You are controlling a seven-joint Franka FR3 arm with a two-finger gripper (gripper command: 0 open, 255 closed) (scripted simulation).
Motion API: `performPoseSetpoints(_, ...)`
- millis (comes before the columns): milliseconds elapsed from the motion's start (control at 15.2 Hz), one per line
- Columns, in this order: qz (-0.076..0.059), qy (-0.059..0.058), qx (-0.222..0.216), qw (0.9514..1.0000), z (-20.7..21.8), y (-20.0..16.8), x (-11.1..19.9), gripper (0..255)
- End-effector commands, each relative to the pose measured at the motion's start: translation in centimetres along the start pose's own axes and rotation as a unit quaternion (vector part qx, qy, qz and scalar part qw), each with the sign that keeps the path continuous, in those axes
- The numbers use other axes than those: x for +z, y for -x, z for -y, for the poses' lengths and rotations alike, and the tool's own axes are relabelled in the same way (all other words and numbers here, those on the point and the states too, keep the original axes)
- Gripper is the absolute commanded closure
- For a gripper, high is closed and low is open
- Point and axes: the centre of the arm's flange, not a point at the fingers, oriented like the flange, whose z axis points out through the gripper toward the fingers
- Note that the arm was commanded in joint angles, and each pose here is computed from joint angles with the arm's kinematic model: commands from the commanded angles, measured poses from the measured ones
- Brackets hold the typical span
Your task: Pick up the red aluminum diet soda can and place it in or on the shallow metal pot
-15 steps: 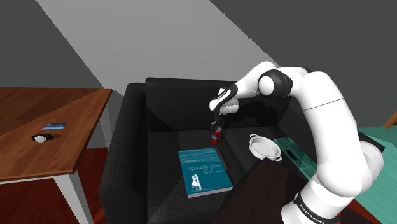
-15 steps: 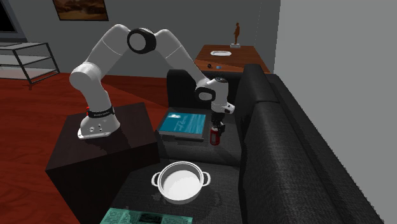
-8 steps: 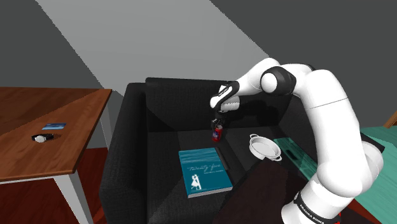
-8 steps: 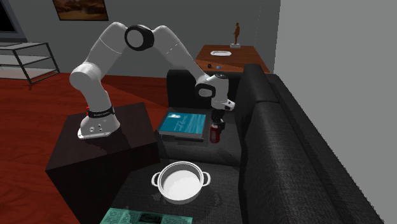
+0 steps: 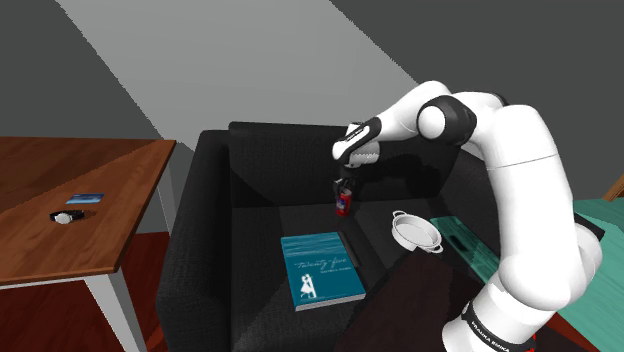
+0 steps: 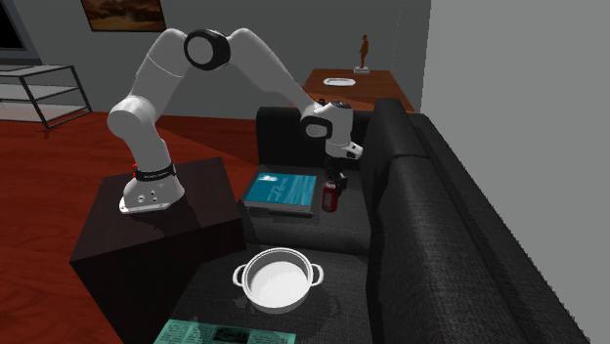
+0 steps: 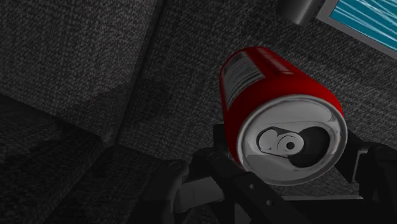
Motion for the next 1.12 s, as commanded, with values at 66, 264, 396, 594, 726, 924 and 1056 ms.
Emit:
performPoseSetpoints(66, 0.000, 0.000, 0.000, 1.0000, 0.1, 0.0, -1.6, 255)
performPoseSetpoints(264, 0.000, 0.000, 0.000, 1.0000, 0.1, 0.0, -3.2, 255)
performPoseSetpoints(396, 0.000, 0.000, 0.000, 1.0000, 0.1, 0.0, -4.3, 255)
performPoseSetpoints(594, 0.000, 0.000, 0.000, 1.0000, 0.1, 0.1, -5.5, 255)
performPoseSetpoints(726, 0.000, 0.000, 0.000, 1.0000, -1.6, 2.1, -5.8, 255)
performPoseSetpoints(924, 0.000, 0.000, 0.000, 1.0000, -4.0, 5.2, -6.1, 255)
performPoseSetpoints(1056, 0.000, 0.000, 0.000, 1.0000, -5.6, 7.3, -6.3, 255)
